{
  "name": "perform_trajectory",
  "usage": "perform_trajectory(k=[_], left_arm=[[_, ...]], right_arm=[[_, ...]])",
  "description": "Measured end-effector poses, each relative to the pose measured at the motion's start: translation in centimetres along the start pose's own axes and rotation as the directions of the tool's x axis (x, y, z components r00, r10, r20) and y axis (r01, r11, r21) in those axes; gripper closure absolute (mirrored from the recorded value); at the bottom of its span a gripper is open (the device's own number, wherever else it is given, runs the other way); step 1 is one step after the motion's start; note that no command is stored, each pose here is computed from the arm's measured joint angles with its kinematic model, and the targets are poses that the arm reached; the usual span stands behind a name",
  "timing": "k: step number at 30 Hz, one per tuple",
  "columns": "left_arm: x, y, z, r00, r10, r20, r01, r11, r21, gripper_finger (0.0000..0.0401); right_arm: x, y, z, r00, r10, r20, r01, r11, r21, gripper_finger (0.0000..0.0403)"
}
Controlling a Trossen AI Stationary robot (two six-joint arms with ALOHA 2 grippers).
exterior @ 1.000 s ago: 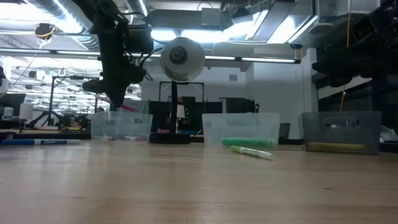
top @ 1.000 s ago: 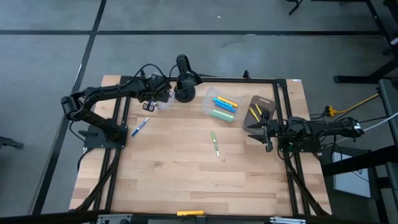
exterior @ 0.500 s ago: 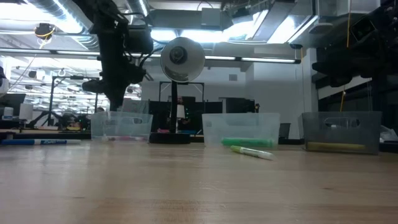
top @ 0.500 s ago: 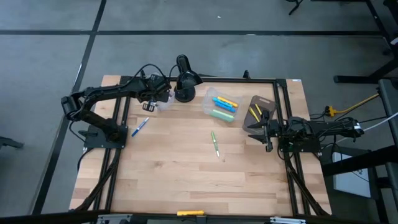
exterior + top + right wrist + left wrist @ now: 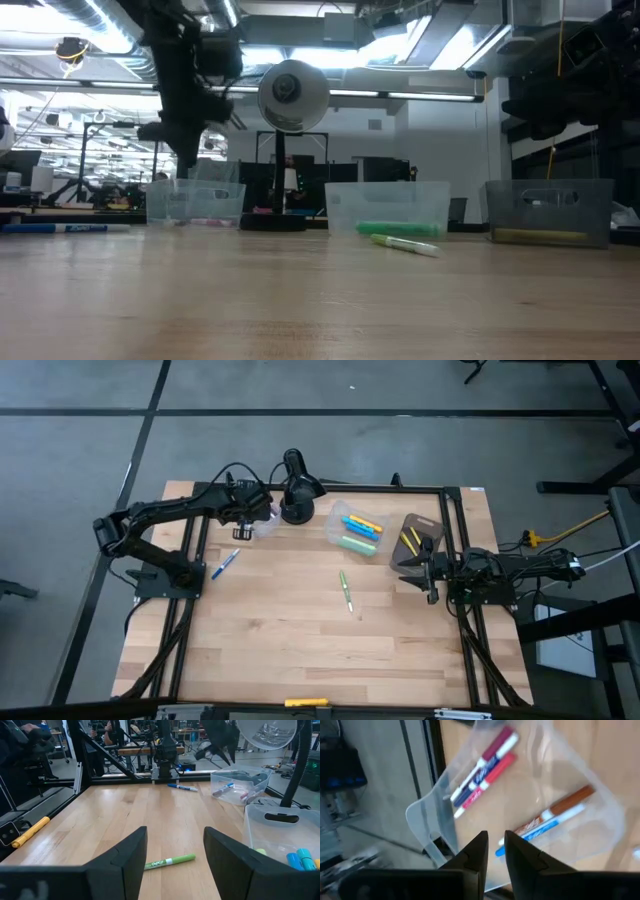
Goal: Pick & Place Markers
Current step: Put the blue marker in the left transparent bin
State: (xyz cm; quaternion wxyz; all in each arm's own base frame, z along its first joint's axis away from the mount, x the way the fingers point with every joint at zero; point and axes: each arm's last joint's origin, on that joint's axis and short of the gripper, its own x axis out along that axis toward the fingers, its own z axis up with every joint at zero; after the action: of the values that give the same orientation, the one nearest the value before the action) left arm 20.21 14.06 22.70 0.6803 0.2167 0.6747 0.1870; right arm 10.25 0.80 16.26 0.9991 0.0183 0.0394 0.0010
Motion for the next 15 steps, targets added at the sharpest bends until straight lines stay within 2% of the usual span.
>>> perform_trajectory(k=[9, 15], left_arm=[[-4.6, -0.4, -2.0, 0.991, 0.044, 0.123, -0.02, 0.982, -0.187, 0.0357], [-7.6, -1.6, -3.6, 0.971, 0.015, 0.238, 0.069, 0.938, -0.341, 0.0358]], right_arm=[[0.0, 0.0, 0.0, 1.0, 0.0, 0.0, 0.0, 1.0, 0.0, 0.0209], [0.0, 0.0, 0.0, 1.0, 0.0, 0.0, 0.0, 1.0, 0.0, 0.0209]])
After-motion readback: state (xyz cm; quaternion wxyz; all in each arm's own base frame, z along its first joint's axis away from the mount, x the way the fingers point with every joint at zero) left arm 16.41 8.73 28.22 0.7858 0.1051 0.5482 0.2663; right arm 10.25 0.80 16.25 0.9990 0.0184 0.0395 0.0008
